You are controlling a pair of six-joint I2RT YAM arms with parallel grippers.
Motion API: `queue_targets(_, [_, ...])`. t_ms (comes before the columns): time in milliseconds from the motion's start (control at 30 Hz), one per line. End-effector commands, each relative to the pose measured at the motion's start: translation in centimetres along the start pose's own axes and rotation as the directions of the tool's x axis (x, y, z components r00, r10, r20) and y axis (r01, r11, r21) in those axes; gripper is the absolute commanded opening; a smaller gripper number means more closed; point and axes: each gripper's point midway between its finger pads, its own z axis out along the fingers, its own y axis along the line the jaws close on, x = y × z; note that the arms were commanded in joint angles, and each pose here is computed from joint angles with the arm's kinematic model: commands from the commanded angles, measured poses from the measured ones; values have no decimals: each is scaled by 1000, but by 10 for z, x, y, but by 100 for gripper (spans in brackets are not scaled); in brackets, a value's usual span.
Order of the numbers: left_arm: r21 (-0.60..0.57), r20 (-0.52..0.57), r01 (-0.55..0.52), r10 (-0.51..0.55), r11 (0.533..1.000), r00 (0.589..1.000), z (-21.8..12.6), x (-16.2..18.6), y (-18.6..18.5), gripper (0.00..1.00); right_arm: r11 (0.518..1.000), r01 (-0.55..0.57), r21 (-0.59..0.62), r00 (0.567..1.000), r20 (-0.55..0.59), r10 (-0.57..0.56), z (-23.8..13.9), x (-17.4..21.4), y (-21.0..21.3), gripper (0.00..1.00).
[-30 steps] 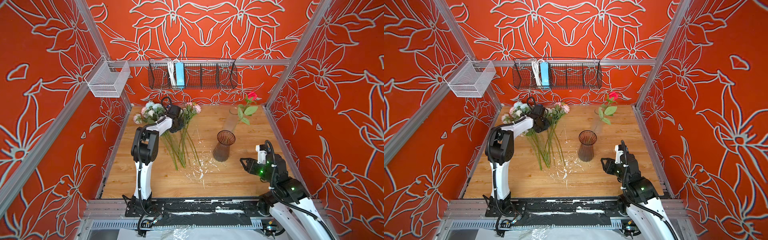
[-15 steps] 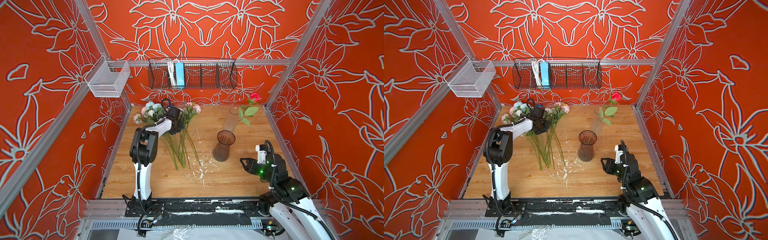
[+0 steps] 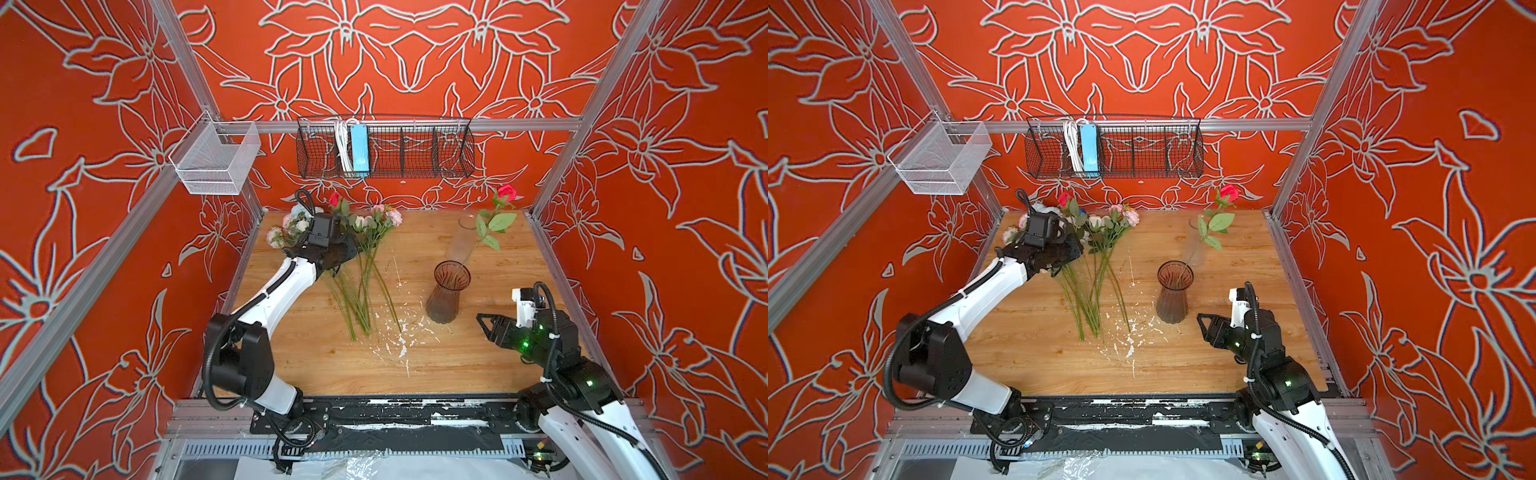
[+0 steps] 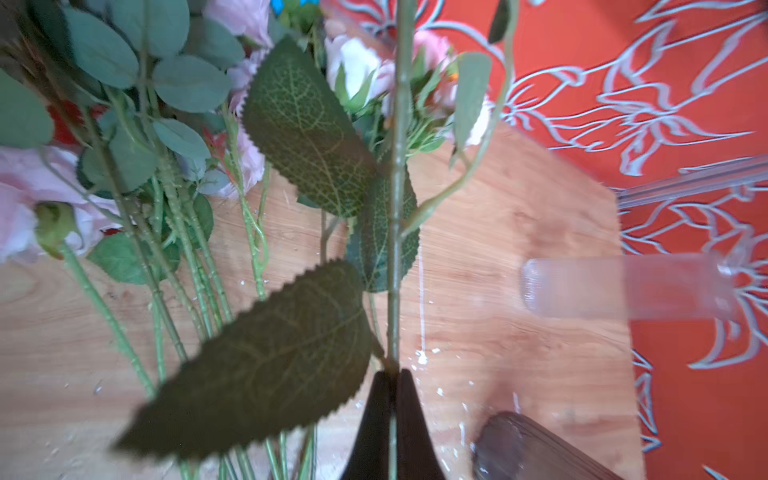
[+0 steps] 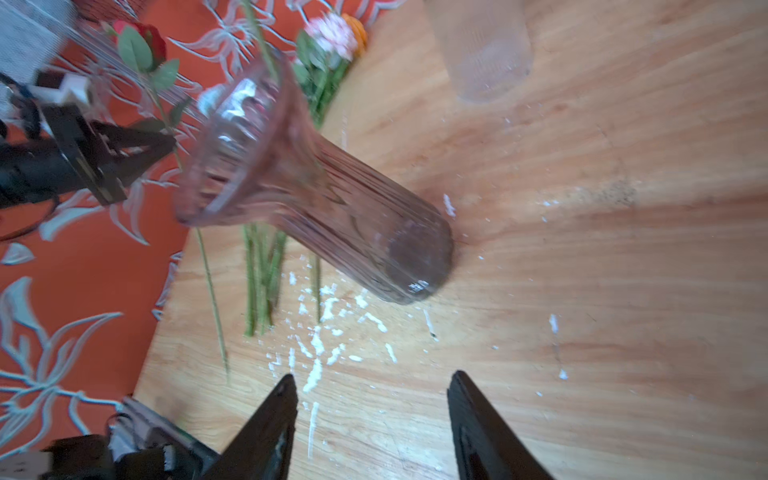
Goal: Arrange the flowers into the vase
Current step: 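Lift the second red rose high out of the bunch with left gripper, then lower the red rose stem into the clear vase farther back, release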
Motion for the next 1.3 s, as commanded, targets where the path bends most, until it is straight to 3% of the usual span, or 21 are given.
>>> queue_targets(0, [155,95,-83,68,984,993,-44,-11,-45,0,998,-61,19,998,13,61,5,3,-9,62])
queue_targets(100, [316,242,-232,159,920,957,-87,-19,-104,0,993,-97,75,995,-14,98,16,11,-23,62])
queue_targets(267, [470,485,-507,269,722,832,-161,-18,-200,0,987,-133,93,991,-20,135,28,17,-32,62])
queue_targets(333, [510,534,-552,260,660,805,-183,-19,-226,0,986,-138,95,990,1,138,27,14,-33,62])
queue_targets(467, [608,595,-566,152,557,789,-220,-27,-270,0,982,-162,97,984,84,154,22,1,-34,62])
queue_targets(633, [574,725,-686,111,446,679,-249,-21,-308,0,980,-170,106,982,97,160,20,-5,-33,63])
queue_targets(733, [533,783,-737,86,416,616,-254,-19,-323,0,980,-164,110,984,88,155,22,-4,-34,64])
queue_targets(900, [497,812,-767,94,405,576,-238,-21,-347,0,982,-163,99,984,88,155,23,-3,-33,64])
queue_targets(1100, [501,804,-770,117,396,584,-218,-23,-368,0,986,-146,84,987,78,140,24,-5,-28,65])
queue_targets(1267, [466,781,-762,196,449,593,-171,-11,-359,0,987,-134,88,989,74,128,24,-3,-29,66])
